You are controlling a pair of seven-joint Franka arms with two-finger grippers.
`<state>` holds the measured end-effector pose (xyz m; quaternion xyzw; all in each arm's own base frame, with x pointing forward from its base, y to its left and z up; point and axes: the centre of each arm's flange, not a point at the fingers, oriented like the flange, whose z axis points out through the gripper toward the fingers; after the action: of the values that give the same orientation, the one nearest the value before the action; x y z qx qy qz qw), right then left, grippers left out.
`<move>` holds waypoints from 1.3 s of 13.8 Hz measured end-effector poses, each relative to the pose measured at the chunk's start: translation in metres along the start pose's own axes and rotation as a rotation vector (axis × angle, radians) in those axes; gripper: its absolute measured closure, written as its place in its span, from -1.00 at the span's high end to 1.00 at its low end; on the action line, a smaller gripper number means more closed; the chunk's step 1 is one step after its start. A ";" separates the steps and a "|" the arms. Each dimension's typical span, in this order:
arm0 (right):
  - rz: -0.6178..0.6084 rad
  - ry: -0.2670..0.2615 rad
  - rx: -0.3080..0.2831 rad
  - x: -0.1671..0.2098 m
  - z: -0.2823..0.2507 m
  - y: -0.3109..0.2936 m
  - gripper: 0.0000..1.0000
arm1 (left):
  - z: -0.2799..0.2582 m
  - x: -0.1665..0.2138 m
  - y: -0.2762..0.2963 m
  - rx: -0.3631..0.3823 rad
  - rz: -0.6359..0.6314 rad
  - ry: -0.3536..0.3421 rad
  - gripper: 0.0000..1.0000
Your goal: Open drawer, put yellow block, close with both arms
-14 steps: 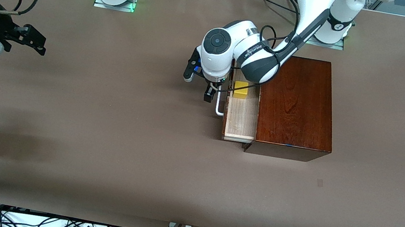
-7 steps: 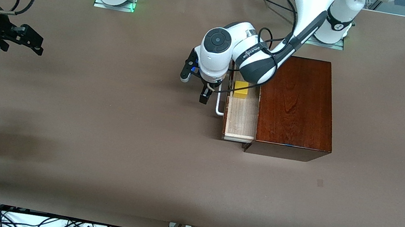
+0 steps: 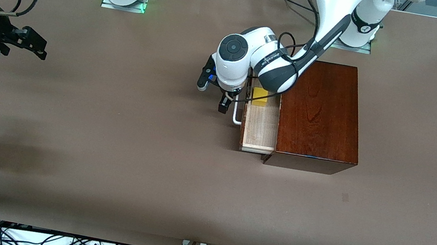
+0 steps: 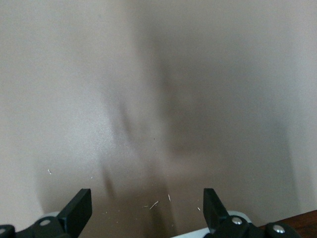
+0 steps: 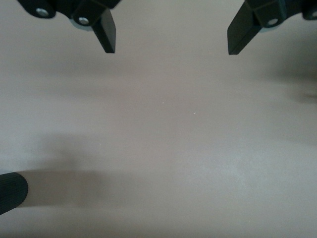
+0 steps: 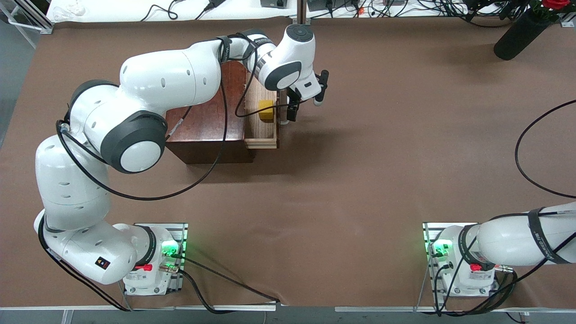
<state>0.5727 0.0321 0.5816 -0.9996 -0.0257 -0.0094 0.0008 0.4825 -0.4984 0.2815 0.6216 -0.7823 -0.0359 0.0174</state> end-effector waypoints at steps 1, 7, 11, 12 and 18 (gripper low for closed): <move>0.000 0.000 0.001 0.000 0.000 0.000 1.00 | 0.000 -0.001 0.001 -0.014 0.000 -0.014 1.00; 0.000 -0.001 0.001 0.000 0.001 0.000 1.00 | 0.002 -0.018 0.000 -0.056 -0.007 -0.091 1.00; 0.000 -0.002 0.001 0.001 0.001 0.000 1.00 | 0.000 -0.074 -0.020 -0.112 -0.066 -0.150 1.00; 0.000 -0.002 0.001 0.001 0.001 0.000 1.00 | -0.003 -0.086 -0.024 -0.118 -0.072 -0.151 1.00; 0.001 -0.002 0.001 0.001 0.001 0.001 1.00 | -0.011 -0.091 -0.025 -0.115 -0.067 -0.151 1.00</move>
<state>0.5734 0.0315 0.5802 -0.9997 -0.0250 -0.0082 0.0012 0.5282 -0.4162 0.2921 0.6409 -0.7568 -0.1283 -0.0072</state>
